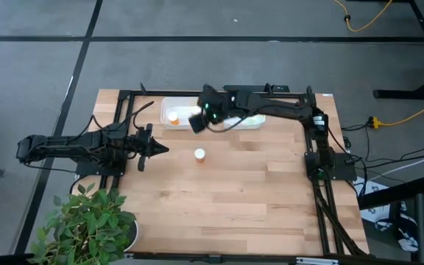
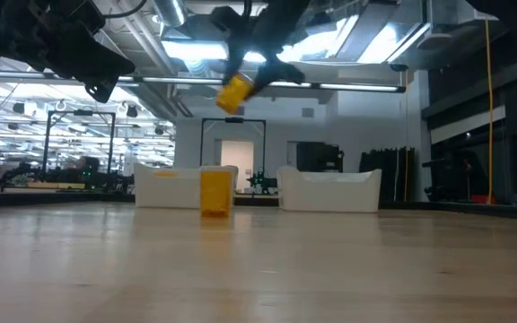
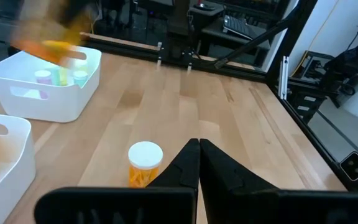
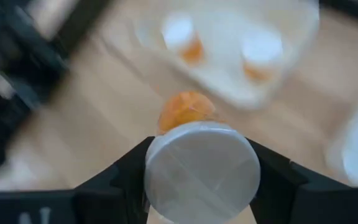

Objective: Pick and place medicine bottles into bin by pill shape (circle, oval)
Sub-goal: Put the orange pill bottle into the left white bin

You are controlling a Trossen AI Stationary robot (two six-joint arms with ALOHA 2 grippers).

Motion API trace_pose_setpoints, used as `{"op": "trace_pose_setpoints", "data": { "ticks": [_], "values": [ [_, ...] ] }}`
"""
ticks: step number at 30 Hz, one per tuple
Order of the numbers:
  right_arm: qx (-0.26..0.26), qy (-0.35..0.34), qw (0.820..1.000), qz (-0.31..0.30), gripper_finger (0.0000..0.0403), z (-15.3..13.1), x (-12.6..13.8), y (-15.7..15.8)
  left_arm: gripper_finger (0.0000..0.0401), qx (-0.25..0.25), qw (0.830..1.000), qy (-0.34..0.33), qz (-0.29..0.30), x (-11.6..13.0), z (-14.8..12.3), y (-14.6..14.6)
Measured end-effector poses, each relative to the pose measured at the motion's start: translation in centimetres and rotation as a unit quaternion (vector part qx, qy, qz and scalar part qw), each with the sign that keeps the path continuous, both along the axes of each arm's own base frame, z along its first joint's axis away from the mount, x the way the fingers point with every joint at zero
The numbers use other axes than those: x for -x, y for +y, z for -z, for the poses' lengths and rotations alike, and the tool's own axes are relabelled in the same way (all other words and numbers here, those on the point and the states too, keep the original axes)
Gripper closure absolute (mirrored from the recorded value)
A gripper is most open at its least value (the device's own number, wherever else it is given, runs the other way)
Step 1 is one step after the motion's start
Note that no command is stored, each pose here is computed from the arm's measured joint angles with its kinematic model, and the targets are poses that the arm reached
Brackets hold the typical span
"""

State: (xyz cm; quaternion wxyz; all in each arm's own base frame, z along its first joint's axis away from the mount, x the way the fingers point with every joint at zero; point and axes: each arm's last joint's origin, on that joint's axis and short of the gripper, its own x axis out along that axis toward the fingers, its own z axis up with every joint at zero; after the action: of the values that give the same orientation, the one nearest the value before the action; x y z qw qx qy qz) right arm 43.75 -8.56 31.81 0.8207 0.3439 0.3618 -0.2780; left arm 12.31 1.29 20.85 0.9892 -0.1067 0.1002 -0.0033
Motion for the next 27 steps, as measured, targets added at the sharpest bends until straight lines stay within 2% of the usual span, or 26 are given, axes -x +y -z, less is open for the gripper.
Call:
{"op": "trace_pose_setpoints", "data": {
  "ticks": [4,9,14,21,27],
  "values": [
    [0.023,-0.097,0.995,0.007,0.0197,-1.4,-1.0,-2.2,0.0401,0.0,1.0,0.0,0.0,0.0,0.0,0.0],
    [0.028,-0.166,0.986,0.016,0.0195,-1.2,-2.2,-4.6,0.0401,0.0,1.0,0.003,0.0,0.0,0.1,0.0],
    [0.017,-0.189,0.982,0.014,0.0194,0.8,-3.6,-6.2,0.0401,0.002,1.0,0.017,0.0,0.0,0.3,0.0],
    [-0.026,-0.219,0.975,-0.006,0.0193,4.0,-5.7,-7.0,0.0401,0.003,1.0,0.025,0.001,0.1,0.5,0.0],
    [-0.038,-0.177,0.984,-0.008,0.0193,5.8,-5.7,-7.2,0.0401,0.003,1.0,0.026,0.001,0.1,0.5,0.0]
  ]
}}
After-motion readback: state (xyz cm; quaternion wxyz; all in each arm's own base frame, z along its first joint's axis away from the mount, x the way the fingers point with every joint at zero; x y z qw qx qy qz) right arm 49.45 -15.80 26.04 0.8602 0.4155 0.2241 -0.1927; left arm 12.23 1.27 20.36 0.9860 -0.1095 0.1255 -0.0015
